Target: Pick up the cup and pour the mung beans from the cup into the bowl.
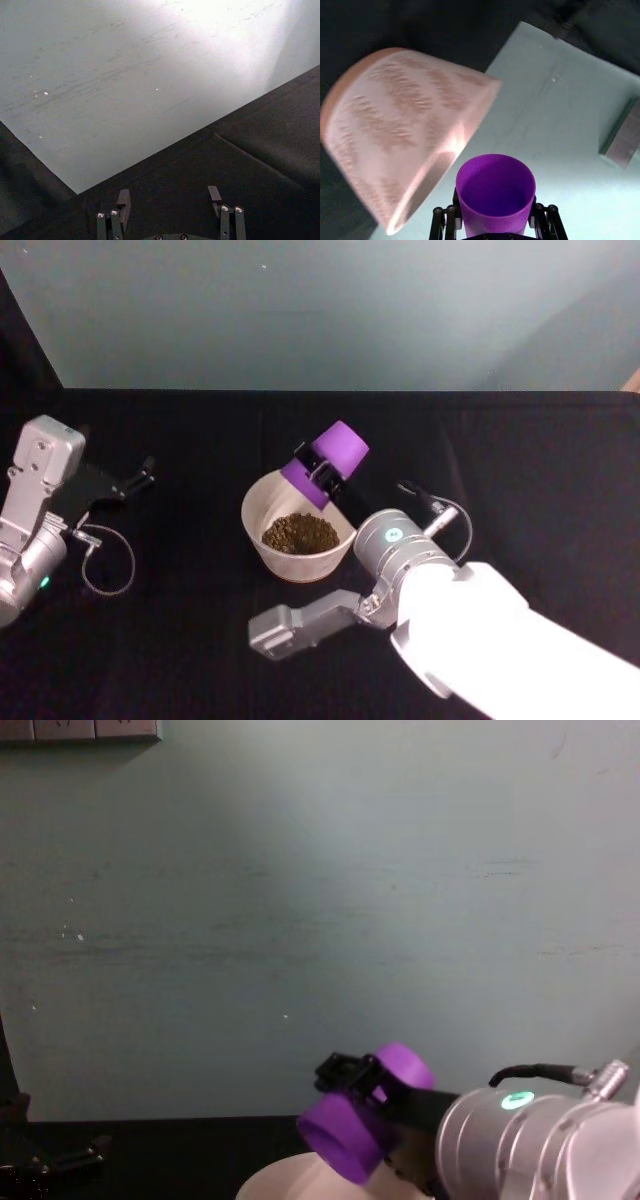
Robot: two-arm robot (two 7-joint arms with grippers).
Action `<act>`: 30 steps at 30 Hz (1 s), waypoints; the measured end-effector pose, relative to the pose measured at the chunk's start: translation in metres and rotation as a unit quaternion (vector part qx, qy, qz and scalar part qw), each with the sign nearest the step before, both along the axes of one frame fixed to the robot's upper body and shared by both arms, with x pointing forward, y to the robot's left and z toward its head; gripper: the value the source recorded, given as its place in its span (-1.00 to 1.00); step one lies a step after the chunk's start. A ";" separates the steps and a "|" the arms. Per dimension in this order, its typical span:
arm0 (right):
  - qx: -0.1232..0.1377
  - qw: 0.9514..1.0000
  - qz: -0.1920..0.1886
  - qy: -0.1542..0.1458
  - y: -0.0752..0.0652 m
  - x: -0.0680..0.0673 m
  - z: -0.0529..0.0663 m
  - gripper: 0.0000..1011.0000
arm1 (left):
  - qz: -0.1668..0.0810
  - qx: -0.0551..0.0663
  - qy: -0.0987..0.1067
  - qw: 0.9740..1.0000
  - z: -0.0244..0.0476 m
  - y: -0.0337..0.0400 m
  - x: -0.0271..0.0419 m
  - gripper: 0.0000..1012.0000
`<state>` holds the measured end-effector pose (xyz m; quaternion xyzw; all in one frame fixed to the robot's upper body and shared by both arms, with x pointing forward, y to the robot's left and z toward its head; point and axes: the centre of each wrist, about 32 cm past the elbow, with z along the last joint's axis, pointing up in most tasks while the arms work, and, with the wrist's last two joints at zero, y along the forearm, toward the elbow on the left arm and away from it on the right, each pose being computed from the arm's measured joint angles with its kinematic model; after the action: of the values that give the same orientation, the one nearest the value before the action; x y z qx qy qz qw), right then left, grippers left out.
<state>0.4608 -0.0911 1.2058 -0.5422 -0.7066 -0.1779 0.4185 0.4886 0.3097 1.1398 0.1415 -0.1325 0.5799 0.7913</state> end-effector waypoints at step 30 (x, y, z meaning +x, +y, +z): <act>0.478 0.867 -0.056 0.132 -0.065 0.011 0.015 0.41 | 0.000 0.000 0.000 1.000 0.0000 0.0000 0.0000 0.98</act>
<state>0.4723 -0.1560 1.2206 -0.3330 -0.4415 -0.4434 0.7054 0.4886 0.3097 1.1398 0.1415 -0.1325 0.5799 0.7913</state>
